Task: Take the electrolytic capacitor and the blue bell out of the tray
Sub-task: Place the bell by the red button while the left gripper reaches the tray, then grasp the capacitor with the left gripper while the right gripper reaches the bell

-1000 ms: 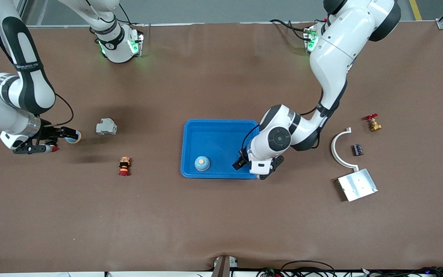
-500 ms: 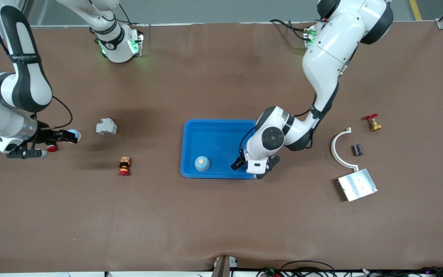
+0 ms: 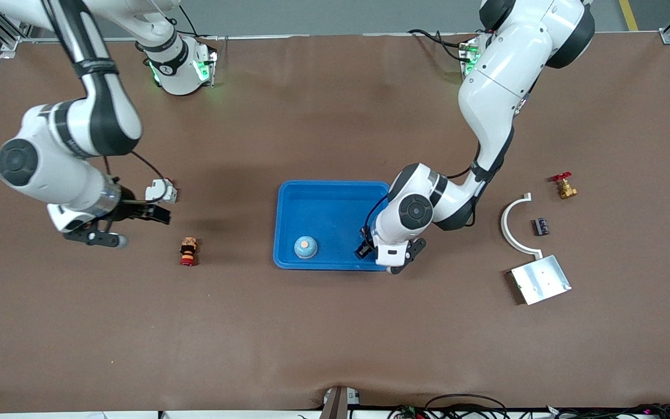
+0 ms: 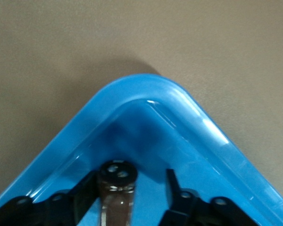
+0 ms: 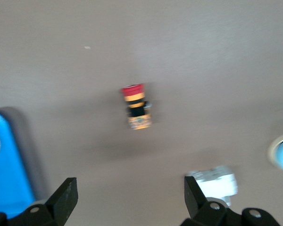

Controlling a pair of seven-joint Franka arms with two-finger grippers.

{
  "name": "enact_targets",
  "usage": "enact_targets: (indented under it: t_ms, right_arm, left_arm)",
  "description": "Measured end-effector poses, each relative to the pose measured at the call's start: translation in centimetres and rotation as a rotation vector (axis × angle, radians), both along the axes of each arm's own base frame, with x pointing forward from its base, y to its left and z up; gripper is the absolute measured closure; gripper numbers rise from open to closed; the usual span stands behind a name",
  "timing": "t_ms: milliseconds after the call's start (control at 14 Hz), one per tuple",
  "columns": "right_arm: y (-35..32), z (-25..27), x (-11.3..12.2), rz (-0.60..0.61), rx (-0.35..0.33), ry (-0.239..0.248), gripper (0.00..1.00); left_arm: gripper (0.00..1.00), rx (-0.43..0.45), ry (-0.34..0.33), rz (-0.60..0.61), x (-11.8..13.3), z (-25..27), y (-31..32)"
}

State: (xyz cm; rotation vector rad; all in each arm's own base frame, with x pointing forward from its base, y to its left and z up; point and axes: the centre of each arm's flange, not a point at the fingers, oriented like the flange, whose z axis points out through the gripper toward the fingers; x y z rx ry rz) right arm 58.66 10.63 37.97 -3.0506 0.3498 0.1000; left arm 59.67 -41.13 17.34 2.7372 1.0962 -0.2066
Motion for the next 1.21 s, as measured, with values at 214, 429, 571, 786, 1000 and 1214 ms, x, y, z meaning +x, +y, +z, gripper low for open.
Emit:
enact_targets:
  t_ms: [214, 429, 571, 786, 1000, 1214]
  right_arm:
    - [6.0, 1.2, -0.6, -0.094, -0.003, -0.011, 0.0]
    - [9.5, 0.4, -1.4, -0.169, -0.013, 0.006, 0.0]
    - [11.0, -0.5, -1.6, -0.203, -0.015, 0.006, 0.0]
    - [13.5, -1.8, -1.9, -0.25, -0.013, -0.005, 0.0]
    - [16.9, -3.1, -2.5, -0.275, -0.015, -0.003, 0.0]
    - [19.9, -4.6, -2.8, -0.294, -0.025, 0.007, 0.0]
  left_arm:
    - [0.66, -0.004, -0.004, 0.024, 0.2, 0.5, -0.2]
    - [0.66, -0.009, -0.012, 0.025, 0.0, 1.4, -1.0]
    - [0.66, 0.002, 0.0, 0.039, 0.0, 2.1, -0.9]
    - [0.66, 0.036, 0.029, 0.046, 0.4, 5.0, -0.2]
    - [0.66, 0.125, 0.033, -0.012, 0.6, 10.3, 1.6]
    - [0.66, 0.168, 0.059, -0.163, 0.5, 15.0, 4.3]
